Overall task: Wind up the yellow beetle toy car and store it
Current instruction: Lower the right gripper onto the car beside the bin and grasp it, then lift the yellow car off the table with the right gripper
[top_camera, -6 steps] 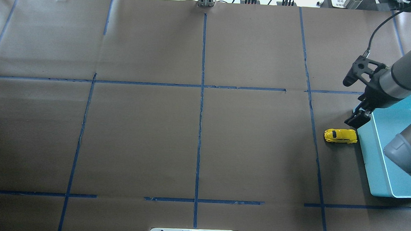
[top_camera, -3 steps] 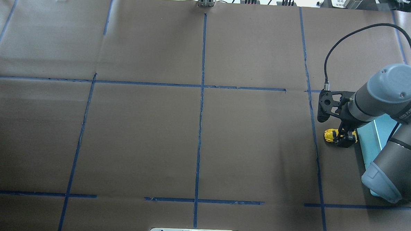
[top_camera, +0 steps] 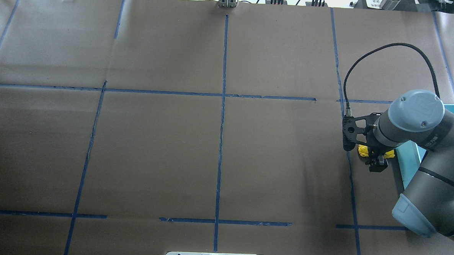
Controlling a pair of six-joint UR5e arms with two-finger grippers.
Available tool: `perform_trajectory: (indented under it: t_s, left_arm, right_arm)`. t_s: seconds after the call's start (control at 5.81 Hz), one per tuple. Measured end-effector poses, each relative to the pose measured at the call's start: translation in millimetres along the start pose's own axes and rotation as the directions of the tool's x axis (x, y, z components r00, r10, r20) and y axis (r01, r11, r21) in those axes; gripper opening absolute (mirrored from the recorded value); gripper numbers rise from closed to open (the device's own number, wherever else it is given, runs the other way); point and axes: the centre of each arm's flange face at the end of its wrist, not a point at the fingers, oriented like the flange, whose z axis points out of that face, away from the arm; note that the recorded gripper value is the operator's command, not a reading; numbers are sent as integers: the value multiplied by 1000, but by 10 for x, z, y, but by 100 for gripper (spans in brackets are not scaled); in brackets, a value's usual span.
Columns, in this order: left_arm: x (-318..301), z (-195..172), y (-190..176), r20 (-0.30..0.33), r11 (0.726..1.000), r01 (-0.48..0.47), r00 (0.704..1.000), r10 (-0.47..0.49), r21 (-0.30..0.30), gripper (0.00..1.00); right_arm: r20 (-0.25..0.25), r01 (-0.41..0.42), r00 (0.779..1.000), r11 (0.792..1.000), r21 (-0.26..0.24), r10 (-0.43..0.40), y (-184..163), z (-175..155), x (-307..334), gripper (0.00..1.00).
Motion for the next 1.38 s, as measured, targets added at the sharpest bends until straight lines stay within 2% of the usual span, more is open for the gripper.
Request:
perform_trajectory:
  t_s: [1.03,1.2,1.38]
  left_arm:
    - [-34,-15,4,0,1000,11,1000,-11,2,100]
    - [-25,-22,-7,0,1000,9,1000,-9,3,100]
    - [-27,-16,-1,0,1000,9,1000,-9,2,100]
  right_arm:
    - [0,27,1000,994,-106,-27,143,439,-6,100]
    - [4,28,1000,993,-113,-28,149,479,-2,86]
    - [6,30,1000,993,-116,-29,141,509,10,64]
